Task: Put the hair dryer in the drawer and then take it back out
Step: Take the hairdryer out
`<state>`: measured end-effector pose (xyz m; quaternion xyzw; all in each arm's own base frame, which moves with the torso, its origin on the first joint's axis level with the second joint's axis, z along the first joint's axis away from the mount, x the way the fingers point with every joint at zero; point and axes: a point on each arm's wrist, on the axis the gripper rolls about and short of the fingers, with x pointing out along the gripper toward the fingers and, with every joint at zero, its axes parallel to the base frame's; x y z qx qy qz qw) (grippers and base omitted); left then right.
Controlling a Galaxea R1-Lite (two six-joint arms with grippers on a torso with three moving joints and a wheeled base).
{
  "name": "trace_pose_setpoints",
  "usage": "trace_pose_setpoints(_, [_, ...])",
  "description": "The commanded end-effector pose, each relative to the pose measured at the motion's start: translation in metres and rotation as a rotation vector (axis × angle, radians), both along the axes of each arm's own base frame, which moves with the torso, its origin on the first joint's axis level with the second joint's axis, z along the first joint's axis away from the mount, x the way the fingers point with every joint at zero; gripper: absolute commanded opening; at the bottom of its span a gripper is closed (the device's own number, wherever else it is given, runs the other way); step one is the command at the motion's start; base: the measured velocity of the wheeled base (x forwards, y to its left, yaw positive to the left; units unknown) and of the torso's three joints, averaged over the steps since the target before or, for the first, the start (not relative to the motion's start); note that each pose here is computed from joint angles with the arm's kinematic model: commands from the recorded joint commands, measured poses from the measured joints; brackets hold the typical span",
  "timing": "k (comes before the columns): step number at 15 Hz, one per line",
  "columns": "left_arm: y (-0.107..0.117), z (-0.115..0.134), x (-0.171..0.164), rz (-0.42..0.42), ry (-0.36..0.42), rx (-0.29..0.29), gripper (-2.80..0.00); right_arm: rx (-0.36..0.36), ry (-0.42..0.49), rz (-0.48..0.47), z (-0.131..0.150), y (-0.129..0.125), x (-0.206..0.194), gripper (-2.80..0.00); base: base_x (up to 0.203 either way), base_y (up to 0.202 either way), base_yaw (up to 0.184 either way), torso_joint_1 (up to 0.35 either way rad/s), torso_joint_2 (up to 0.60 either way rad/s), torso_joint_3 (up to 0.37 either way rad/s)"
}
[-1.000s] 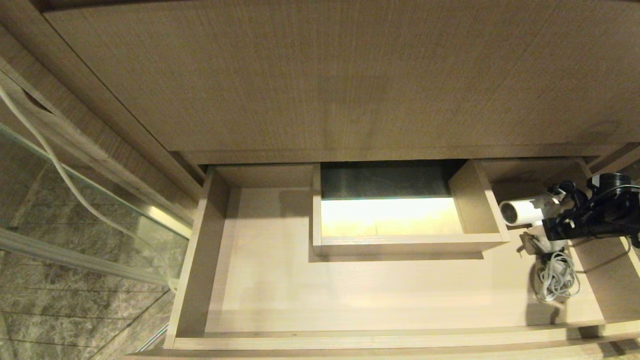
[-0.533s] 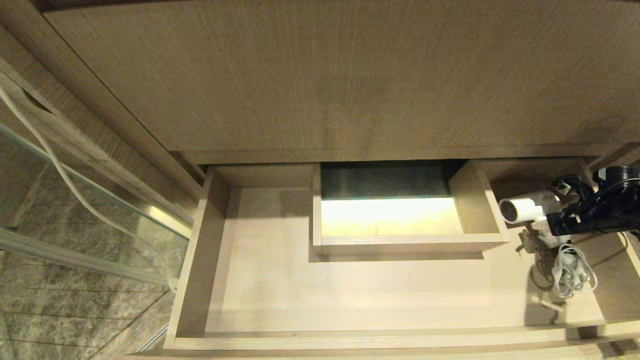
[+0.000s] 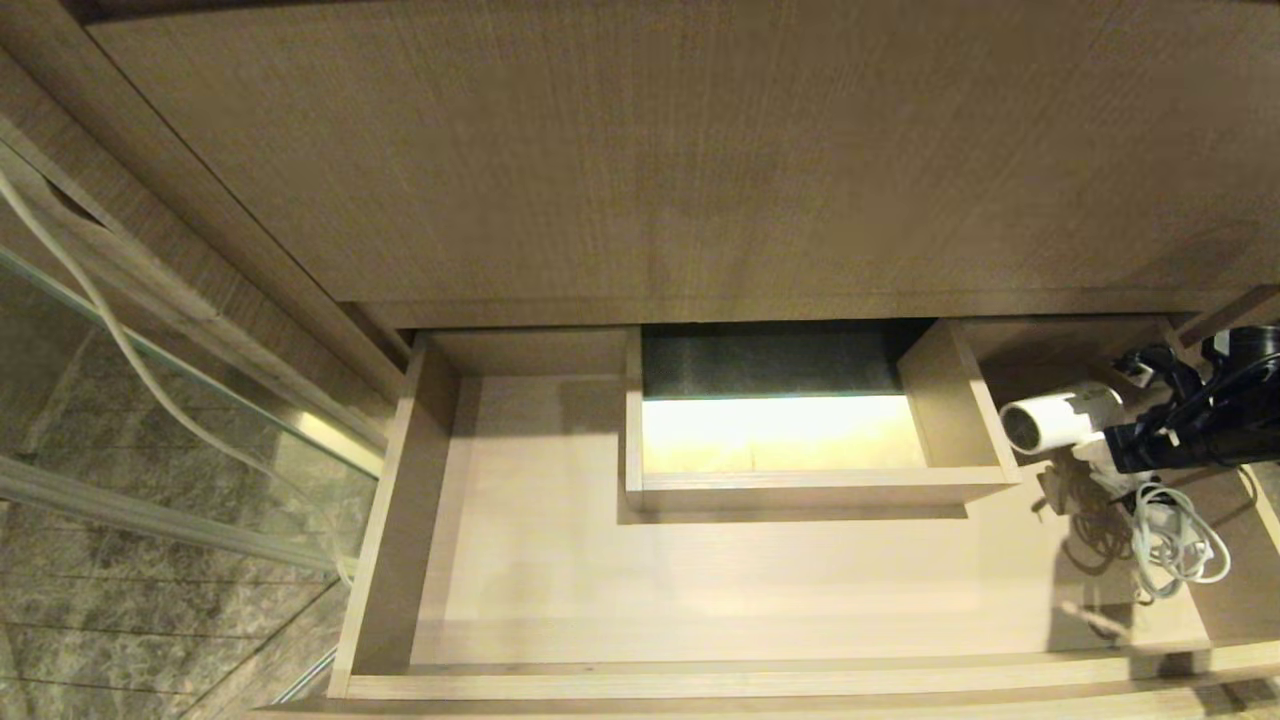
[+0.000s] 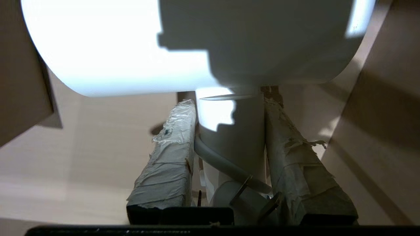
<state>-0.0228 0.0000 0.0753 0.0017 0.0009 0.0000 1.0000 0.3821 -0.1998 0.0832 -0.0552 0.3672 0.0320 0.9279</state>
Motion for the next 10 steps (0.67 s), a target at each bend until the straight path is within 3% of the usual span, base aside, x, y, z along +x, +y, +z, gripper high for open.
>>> trace_pose_setpoints(1, [0.000,0.000,0.000,0.000,0.001,0.001,-2.80,-0.009,0.005,0.009,-0.003,-0.002,-0.001,-2.80,0.000,0.000,0.000,0.000,0.00,0.000])
trace_pose_setpoints(10, [0.000,0.000,0.000,0.000,0.000,0.000,-2.80,-0.052,-0.041,0.027,0.017,-0.001,-0.006,-2.80,0.000,0.000,0.000,0.000,0.00,0.000])
